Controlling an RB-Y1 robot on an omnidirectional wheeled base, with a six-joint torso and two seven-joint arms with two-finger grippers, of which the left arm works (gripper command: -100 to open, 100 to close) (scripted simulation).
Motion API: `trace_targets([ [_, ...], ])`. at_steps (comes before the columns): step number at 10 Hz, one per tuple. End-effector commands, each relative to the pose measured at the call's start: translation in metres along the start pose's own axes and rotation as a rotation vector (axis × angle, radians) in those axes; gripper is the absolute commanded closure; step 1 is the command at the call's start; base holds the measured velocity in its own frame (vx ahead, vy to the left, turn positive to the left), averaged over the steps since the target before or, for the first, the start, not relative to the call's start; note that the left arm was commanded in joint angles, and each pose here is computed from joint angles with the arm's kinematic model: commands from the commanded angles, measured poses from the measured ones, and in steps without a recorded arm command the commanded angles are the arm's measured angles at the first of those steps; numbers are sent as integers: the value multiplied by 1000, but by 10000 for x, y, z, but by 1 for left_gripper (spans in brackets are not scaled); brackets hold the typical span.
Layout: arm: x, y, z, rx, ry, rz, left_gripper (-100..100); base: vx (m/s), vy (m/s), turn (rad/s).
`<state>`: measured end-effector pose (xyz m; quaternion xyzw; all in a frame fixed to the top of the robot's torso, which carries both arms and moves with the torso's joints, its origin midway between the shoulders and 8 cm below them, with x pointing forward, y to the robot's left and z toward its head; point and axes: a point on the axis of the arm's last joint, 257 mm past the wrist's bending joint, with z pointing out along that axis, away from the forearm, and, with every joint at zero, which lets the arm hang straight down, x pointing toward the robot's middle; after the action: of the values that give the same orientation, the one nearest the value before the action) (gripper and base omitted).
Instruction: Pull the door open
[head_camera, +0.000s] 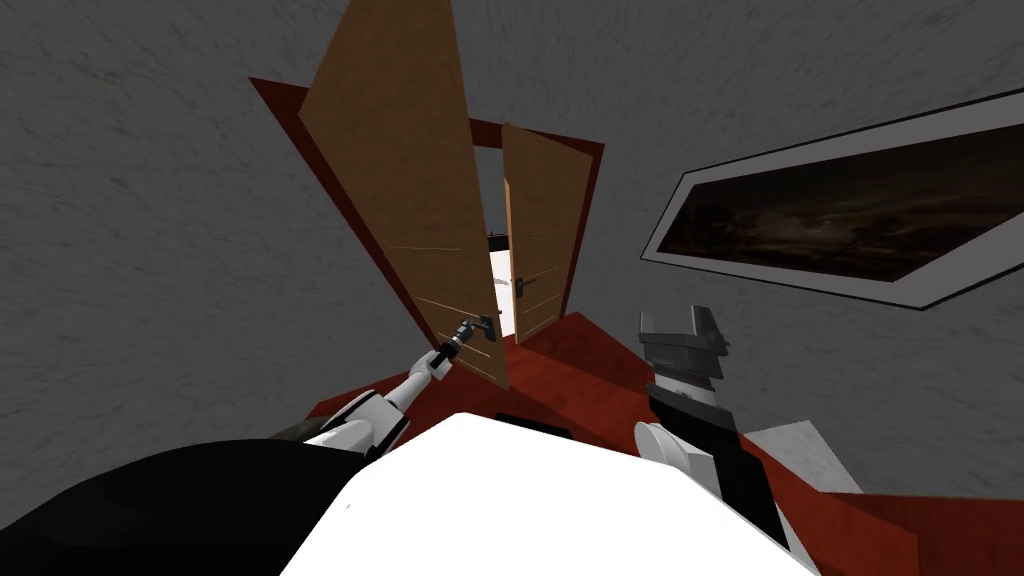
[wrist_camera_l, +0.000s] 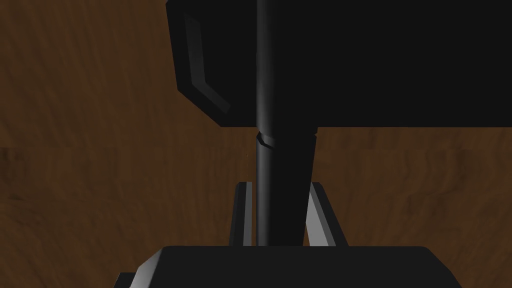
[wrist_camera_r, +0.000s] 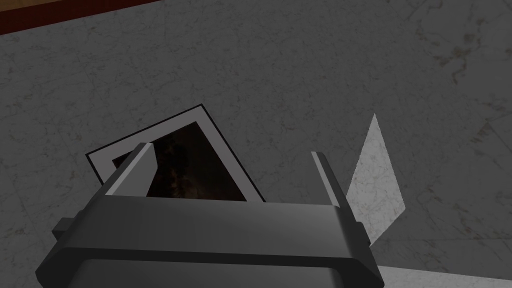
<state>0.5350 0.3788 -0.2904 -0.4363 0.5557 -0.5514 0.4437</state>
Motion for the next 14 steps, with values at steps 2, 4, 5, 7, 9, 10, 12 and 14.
trace_targets([
  [2, 101, 14, -64, 1, 48, -7, 100, -102, 76, -42],
  [4, 151, 17, -132, 0, 81, -10, 100, -100, 61, -38],
  [5, 63, -2, -106, -2, 58, -3, 100, -48, 33, -4],
  [7, 91, 7, -196, -2, 89, -4, 100, -121, 89, -106],
  [9, 131, 10, -299, 0, 126, -5, 100, -178, 110, -117],
  [10, 142, 11, -327, 0, 136, -6, 100, -165, 131, -77],
  [12, 172, 14, -406, 0, 164, -9, 100, -152, 115, -94],
  [14, 201, 17, -480, 0, 190, -11, 100, -155, 150, -109],
])
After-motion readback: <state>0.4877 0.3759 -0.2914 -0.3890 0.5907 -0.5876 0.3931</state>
